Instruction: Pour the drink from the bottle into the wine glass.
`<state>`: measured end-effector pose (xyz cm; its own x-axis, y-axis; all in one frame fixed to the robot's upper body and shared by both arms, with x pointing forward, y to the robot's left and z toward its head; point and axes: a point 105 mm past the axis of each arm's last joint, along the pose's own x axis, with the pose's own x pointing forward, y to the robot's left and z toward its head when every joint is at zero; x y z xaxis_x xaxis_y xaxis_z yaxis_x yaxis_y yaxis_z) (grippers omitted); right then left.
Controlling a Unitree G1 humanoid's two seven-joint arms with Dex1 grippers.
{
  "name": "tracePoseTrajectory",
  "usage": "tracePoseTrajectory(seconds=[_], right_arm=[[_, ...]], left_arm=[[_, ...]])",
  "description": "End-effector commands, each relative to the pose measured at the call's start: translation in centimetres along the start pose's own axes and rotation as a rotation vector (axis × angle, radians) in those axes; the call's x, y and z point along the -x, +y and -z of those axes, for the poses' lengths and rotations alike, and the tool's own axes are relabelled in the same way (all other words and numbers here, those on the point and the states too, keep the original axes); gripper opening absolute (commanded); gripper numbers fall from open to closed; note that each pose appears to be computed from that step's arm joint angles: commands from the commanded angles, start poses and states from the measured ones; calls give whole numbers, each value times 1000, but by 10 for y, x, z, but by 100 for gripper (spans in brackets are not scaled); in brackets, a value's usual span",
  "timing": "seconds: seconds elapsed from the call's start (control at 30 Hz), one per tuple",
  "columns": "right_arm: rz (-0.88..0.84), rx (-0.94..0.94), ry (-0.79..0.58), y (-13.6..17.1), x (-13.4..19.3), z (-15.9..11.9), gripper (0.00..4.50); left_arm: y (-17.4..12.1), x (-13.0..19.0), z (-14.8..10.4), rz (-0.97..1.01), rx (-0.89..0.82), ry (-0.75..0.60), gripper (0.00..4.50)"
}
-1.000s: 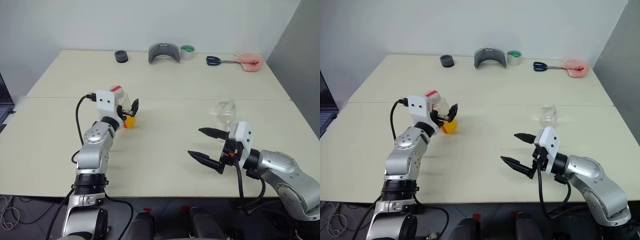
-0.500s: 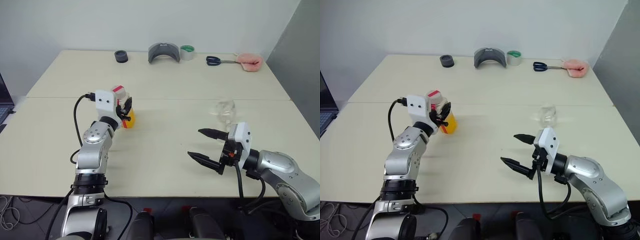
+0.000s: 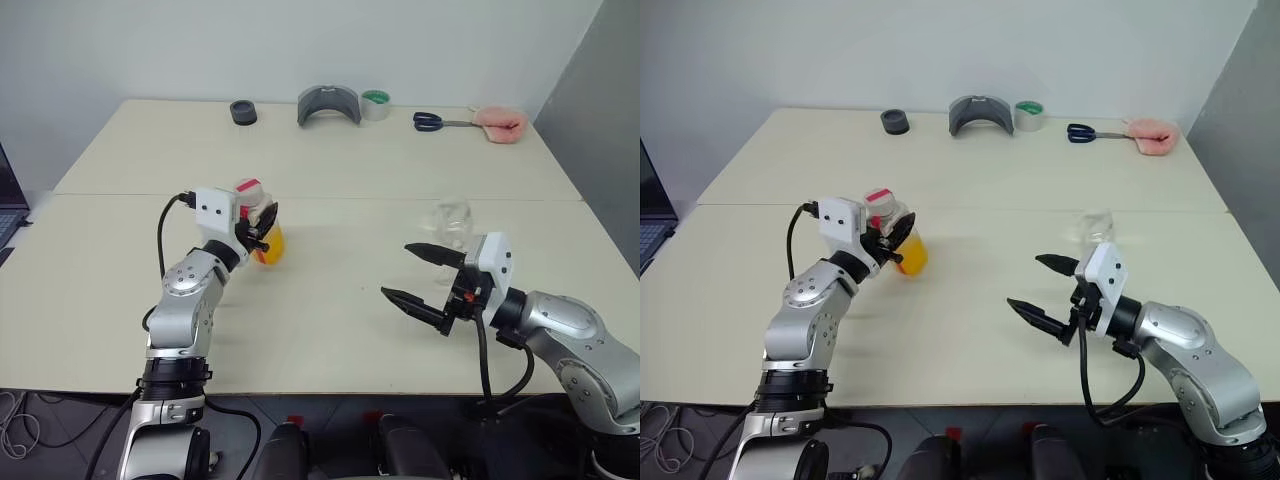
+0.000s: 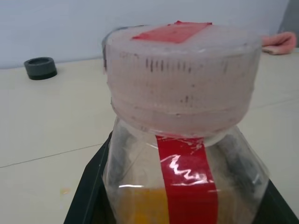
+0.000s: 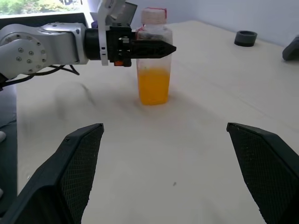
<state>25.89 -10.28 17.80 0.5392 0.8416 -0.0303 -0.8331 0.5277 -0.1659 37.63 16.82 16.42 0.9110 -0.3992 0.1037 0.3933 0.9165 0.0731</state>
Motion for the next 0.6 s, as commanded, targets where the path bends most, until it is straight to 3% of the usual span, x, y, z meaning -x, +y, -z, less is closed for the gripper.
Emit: tracePoseTrajectory(seconds=[0.03, 0.4, 0.6], right_arm=[[36, 29, -60, -6, 2, -18, 450], [117, 42, -68, -11, 4, -22, 450], [129, -37, -143, -9, -5, -42, 450]], left_arm=[[-21, -3, -28, 134, -39, -86, 178], [-61, -9, -25, 398, -58, -56, 178], [-92, -7, -24, 570, -90, -48, 178]])
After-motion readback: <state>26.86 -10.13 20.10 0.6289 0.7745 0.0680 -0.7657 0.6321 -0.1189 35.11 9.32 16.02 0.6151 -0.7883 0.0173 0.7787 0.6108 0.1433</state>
